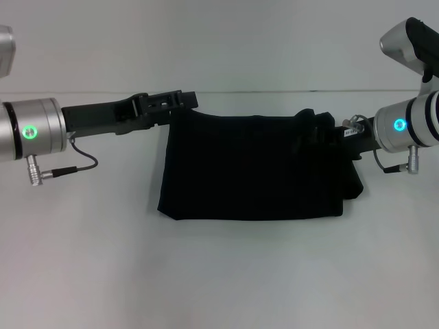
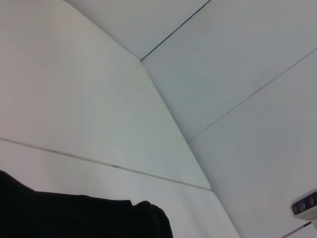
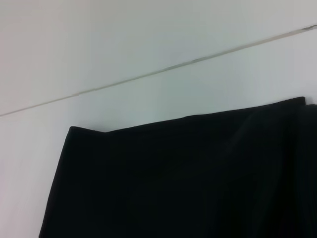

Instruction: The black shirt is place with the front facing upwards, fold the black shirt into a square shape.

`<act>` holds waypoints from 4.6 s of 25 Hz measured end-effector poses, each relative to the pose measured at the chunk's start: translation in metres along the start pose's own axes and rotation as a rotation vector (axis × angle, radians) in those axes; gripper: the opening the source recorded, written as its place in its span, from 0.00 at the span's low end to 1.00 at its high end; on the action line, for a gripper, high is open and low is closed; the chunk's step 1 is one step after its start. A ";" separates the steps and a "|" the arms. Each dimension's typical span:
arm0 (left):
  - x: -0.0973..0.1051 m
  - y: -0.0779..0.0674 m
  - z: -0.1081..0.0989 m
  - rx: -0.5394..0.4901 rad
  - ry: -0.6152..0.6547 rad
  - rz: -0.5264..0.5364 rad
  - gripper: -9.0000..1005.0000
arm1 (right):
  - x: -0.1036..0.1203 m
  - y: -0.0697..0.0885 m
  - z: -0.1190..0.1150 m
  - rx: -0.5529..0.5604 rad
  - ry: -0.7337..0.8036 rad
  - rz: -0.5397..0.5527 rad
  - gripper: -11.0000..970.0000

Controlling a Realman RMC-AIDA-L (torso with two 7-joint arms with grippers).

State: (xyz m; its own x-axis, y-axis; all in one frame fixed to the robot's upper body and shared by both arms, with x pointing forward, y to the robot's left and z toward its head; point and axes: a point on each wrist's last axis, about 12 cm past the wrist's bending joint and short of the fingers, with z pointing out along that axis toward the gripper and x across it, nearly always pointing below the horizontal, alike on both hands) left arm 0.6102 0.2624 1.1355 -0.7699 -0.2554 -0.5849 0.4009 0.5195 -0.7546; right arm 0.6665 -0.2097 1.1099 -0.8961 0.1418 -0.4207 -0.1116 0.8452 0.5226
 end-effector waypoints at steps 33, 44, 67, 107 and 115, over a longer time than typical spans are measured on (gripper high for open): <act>-0.003 0.000 -0.005 0.024 -0.051 -0.024 0.95 | -0.029 -0.008 -0.061 -0.019 -0.021 -0.003 0.06; -0.004 -0.002 -0.002 0.031 -0.052 -0.023 0.95 | -0.008 -0.030 -0.037 0.038 0.004 0.047 0.07; 0.011 0.001 -0.008 0.032 0.091 -0.101 0.95 | -0.019 -0.088 -0.136 -0.247 -0.262 0.205 0.35; 0.061 0.038 0.027 -0.257 0.206 -0.312 0.95 | -0.043 -0.103 -0.196 -0.285 -0.261 0.186 0.94; 0.059 0.035 0.034 -0.271 0.219 -0.277 0.95 | -0.043 -0.104 -0.197 -0.287 -0.263 0.190 0.94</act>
State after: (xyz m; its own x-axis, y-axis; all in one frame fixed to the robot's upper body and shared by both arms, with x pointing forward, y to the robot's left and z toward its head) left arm 0.5959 0.2376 1.0642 -0.9286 -0.2517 -0.2726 0.0424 0.6580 -0.7519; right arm 0.6319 -0.4048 1.2198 -0.7766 0.4388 -0.4521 -0.1036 0.6189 0.7786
